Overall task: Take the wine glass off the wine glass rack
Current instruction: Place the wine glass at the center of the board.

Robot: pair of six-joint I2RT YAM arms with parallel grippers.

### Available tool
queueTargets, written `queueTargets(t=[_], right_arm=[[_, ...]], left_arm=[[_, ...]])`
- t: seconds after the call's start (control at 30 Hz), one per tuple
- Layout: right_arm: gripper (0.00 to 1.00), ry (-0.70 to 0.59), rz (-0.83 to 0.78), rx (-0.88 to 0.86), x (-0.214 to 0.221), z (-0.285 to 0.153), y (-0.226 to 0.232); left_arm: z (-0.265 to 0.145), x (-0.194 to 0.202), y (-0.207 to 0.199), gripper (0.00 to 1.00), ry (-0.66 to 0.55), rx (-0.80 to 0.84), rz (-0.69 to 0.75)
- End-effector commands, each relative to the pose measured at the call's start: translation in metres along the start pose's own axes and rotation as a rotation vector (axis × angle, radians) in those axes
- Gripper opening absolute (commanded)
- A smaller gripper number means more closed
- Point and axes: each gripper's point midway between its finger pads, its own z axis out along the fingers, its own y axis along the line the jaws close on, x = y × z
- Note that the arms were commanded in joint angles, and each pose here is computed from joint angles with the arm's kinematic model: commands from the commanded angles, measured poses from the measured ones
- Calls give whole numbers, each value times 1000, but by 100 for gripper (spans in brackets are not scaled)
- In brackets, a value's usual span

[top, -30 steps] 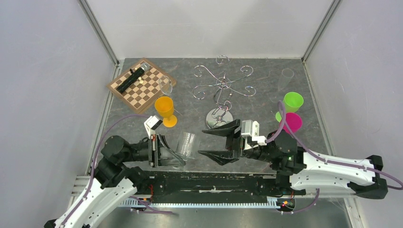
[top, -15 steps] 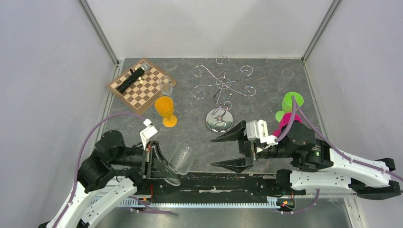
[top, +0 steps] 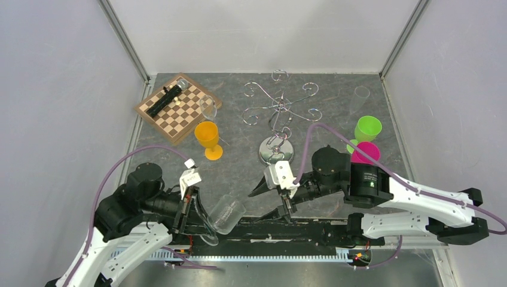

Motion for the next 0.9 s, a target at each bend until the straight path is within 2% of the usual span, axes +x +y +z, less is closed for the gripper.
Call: queueTargets(t=[0.0,0.87], right_arm=[[63,-42,-41,-56,-23,-3,5],[48,-80,46,-330,-15,42,28]], left_arm=[[-8,3,-19,2,8,72,145],[-14,9,-27,2,-15,91,204]])
